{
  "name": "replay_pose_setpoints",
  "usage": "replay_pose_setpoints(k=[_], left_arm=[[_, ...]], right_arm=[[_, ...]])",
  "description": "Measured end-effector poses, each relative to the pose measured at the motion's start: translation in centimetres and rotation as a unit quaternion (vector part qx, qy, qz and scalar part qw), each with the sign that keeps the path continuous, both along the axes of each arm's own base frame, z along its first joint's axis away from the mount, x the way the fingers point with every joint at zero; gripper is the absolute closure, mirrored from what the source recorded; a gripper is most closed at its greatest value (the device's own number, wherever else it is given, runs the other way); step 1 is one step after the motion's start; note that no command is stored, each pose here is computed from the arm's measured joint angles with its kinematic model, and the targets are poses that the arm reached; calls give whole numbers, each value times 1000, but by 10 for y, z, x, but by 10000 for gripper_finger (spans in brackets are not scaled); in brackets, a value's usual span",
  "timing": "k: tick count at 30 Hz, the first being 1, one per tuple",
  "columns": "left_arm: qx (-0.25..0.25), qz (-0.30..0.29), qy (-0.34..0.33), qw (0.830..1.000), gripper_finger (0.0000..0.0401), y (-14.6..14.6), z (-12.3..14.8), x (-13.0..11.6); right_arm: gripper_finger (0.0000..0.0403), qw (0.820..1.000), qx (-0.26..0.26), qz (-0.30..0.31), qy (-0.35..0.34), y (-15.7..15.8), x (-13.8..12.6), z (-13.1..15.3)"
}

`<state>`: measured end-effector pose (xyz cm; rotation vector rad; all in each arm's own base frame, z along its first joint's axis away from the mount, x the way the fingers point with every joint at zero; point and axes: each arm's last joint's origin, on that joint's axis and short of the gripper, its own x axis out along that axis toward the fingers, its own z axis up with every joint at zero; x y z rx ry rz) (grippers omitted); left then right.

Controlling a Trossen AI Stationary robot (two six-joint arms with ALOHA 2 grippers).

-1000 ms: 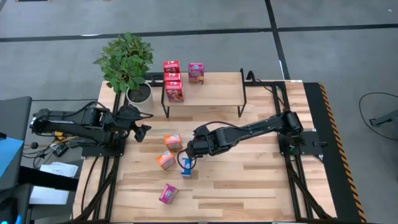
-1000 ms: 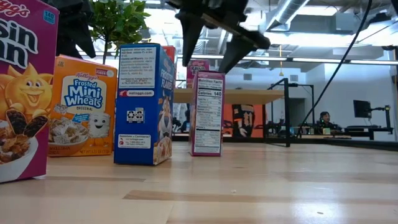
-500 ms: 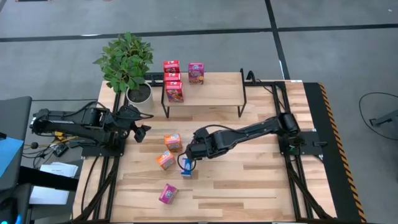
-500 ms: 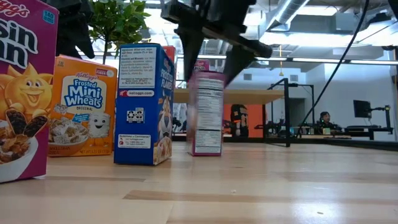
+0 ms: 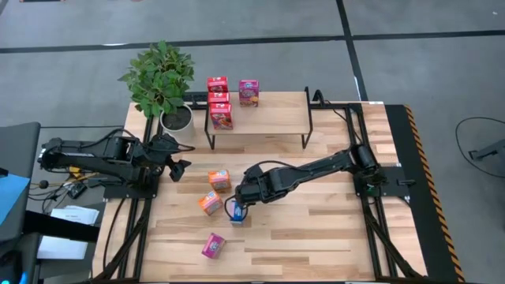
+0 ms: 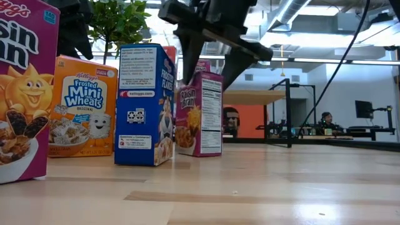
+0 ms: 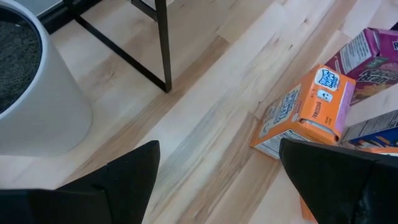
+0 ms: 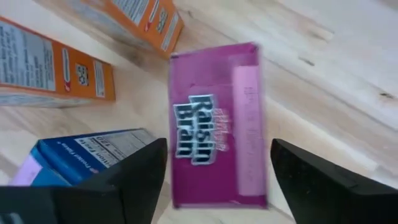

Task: Stack cereal on shelf
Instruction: Put the top violet cereal box on the shelf aligned with the other violet cereal box on the shelf

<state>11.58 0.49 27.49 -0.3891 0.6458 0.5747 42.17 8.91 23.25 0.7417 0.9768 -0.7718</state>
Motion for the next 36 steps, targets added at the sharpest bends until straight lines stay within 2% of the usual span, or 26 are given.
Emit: replay_pose_setpoints(k=[13, 23, 32, 36], left_arm=[[4, -4, 3, 1000, 80, 0, 0, 0], [4, -4, 3, 1000, 80, 0, 0, 0], [4, -3, 2, 1000, 80, 0, 0, 0], [6, -4, 3, 1000, 80, 0, 0, 0]], right_arm=[[181, 999, -4, 32, 11, 0, -2, 2], [226, 997, -6, 73, 21, -1, -1, 4], [222, 985, -46, 156, 47, -21, 0, 45], [226, 970, -78, 219, 69, -41, -3, 75]])
